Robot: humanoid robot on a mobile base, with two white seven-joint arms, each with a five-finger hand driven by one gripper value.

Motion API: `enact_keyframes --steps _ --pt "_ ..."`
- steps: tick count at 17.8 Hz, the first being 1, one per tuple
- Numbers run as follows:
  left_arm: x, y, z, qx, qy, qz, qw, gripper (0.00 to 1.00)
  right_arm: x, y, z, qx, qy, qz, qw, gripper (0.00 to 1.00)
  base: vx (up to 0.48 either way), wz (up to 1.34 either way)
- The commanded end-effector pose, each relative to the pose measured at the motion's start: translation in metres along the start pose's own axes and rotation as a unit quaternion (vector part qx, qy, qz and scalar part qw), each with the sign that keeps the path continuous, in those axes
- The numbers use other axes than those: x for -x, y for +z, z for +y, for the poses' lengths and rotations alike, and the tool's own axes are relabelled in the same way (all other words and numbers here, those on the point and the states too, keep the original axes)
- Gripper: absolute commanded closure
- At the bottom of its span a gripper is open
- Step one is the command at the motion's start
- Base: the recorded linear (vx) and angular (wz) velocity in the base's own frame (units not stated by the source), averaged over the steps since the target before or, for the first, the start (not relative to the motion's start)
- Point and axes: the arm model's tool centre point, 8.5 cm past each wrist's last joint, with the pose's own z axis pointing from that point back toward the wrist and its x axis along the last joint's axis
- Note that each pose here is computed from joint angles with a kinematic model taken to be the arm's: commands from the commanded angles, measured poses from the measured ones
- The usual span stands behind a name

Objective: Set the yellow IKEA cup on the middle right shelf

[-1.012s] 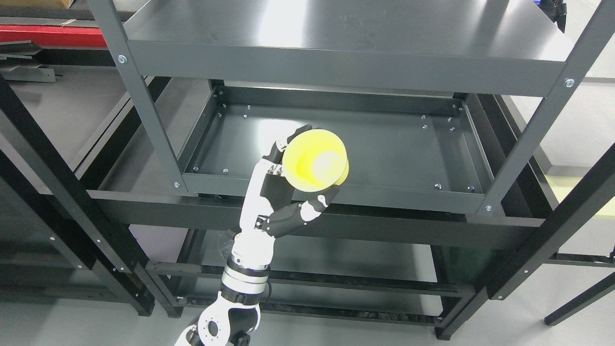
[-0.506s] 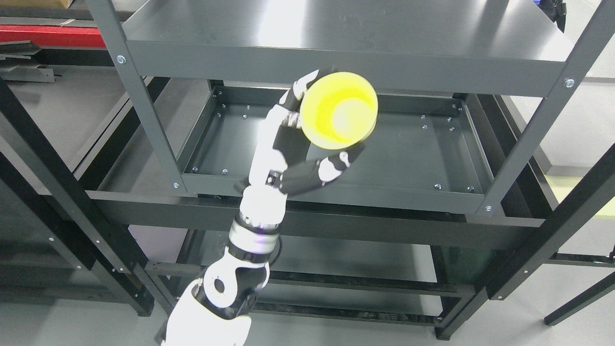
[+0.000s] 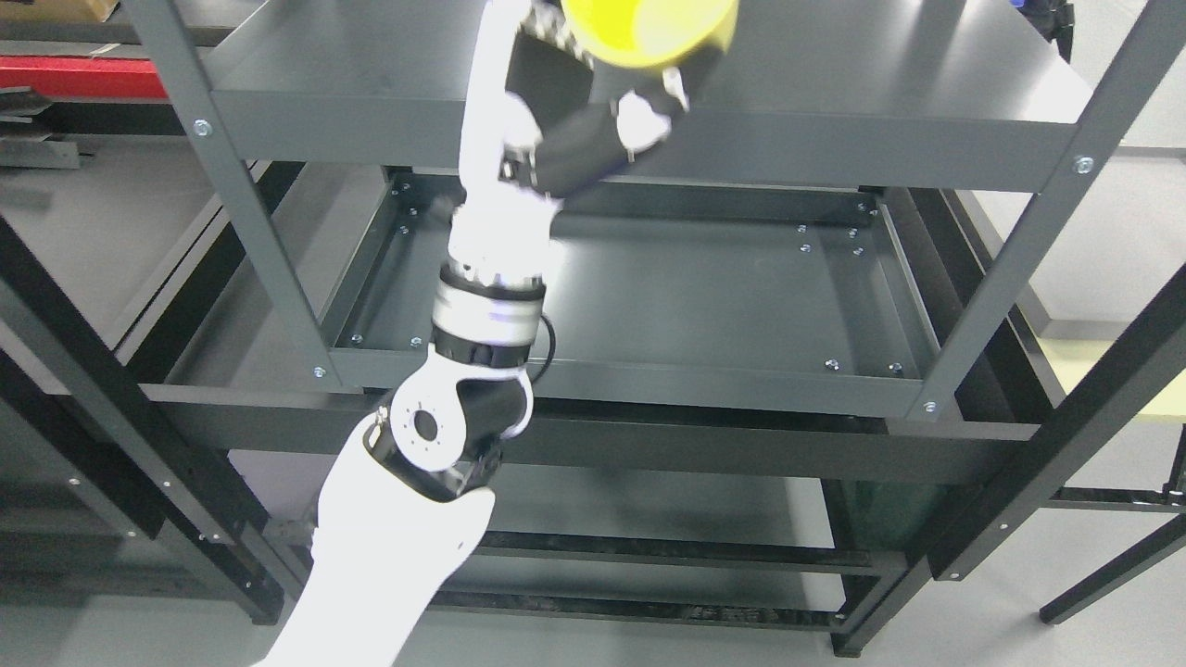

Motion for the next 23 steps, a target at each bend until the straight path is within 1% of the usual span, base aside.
enact_keyframes --steps 1,4,7,9,10,13,16,17,20,23 --pt "-0.024 -0.045 0.000 -0.034 -0.016 0.000 0.999 1.00 0.007 0.003 -0.028 0.113 -0.003 0.005 0.994 0.01 0.038 -0.10" --pt "-0.009 -0.053 0.011 -0.094 -0.006 0.070 0.993 1.00 0.007 0.003 -0.028 0.113 -0.003 0.005 0.994 0.01 0.060 -0.09" --pt "0.014 -0.055 0.025 -0.151 -0.017 0.158 0.976 1.00 0.007 0.003 -0.028 0.113 -0.003 0.005 0.994 0.01 0.085 -0.01" --pt "0.019 -0.059 0.023 -0.152 0.014 0.201 0.968 1.00 0.007 0.003 -0.028 0.113 -0.003 0.005 0.994 0.01 0.098 0.00" --pt "0.018 -0.070 0.018 -0.153 0.056 0.226 0.960 1.00 0.007 0.003 -0.028 0.113 -0.003 0.005 0.994 0.01 0.113 0.00" --pt "0.032 -0.077 0.020 -0.171 0.070 0.262 0.947 1.00 0.007 0.003 -0.028 0.113 -0.003 0.005 0.994 0.01 0.110 0.00" --pt "0.038 -0.077 0.012 -0.161 0.136 0.310 0.927 1.00 0.007 0.003 -0.028 0.113 -0.003 0.005 0.994 0.01 0.103 0.02" --pt "0.041 -0.079 0.012 -0.167 0.140 0.328 0.919 1.00 0.007 0.003 -0.028 0.113 -0.003 0.005 0.994 0.01 0.099 0.01" --pt "0.060 -0.074 0.010 -0.179 0.105 0.380 0.901 1.00 0.007 0.003 -0.028 0.113 -0.003 0.005 0.994 0.01 0.015 0.00" --pt "0.070 -0.074 0.015 -0.190 0.099 0.395 0.893 1.00 0.007 0.003 -0.028 0.113 -0.003 0.005 0.994 0.01 -0.005 0.00"
